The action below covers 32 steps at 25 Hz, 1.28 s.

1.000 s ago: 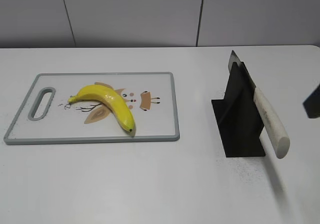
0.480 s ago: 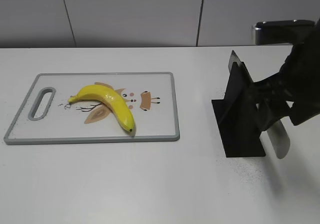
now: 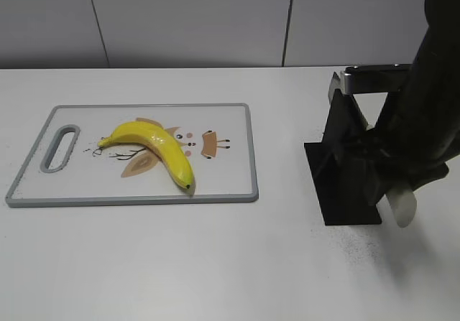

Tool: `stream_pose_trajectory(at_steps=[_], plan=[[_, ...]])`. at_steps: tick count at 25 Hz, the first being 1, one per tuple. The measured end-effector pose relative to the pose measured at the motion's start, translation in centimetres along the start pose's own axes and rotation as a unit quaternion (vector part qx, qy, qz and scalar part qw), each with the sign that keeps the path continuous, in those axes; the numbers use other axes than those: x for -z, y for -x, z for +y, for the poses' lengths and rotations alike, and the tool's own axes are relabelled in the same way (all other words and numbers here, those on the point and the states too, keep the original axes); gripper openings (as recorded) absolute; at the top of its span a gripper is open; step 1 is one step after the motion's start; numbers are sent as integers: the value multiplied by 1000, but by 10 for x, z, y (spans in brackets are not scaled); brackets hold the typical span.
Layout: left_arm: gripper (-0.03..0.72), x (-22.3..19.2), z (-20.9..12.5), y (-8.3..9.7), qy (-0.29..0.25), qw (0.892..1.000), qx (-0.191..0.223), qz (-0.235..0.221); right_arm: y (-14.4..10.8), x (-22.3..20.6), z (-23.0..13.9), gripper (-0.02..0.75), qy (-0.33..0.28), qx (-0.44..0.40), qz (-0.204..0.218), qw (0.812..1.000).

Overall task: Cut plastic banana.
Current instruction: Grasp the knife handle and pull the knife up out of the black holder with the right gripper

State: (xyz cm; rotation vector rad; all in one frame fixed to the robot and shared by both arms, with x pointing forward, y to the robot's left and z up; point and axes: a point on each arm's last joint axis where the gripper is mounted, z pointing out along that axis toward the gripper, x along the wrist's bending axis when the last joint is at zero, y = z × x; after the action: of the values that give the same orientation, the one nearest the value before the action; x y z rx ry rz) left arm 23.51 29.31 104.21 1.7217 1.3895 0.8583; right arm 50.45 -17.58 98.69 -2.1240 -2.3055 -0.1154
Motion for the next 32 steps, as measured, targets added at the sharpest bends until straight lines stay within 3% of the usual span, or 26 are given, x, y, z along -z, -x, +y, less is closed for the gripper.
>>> stream_pose_trajectory(at_steps=[1,8,23,28,32], plan=[[580,0,0,0,0,1000,0,0,1,0,0,162,-1,-8,-3,1000],[580,0,0,0,0,1000,0,0,-1,3,-1,163,1,-35,8,999],[580,0,0,0,0,1000,0,0,5,66,-24,162,98,-63,48,992],[580,0,0,0,0,1000,0,0,8,90,-31,162,140,-58,58,987],[580,2,4,0,16,1000,0,2,7,111,-29,162,171,-4,57,984]])
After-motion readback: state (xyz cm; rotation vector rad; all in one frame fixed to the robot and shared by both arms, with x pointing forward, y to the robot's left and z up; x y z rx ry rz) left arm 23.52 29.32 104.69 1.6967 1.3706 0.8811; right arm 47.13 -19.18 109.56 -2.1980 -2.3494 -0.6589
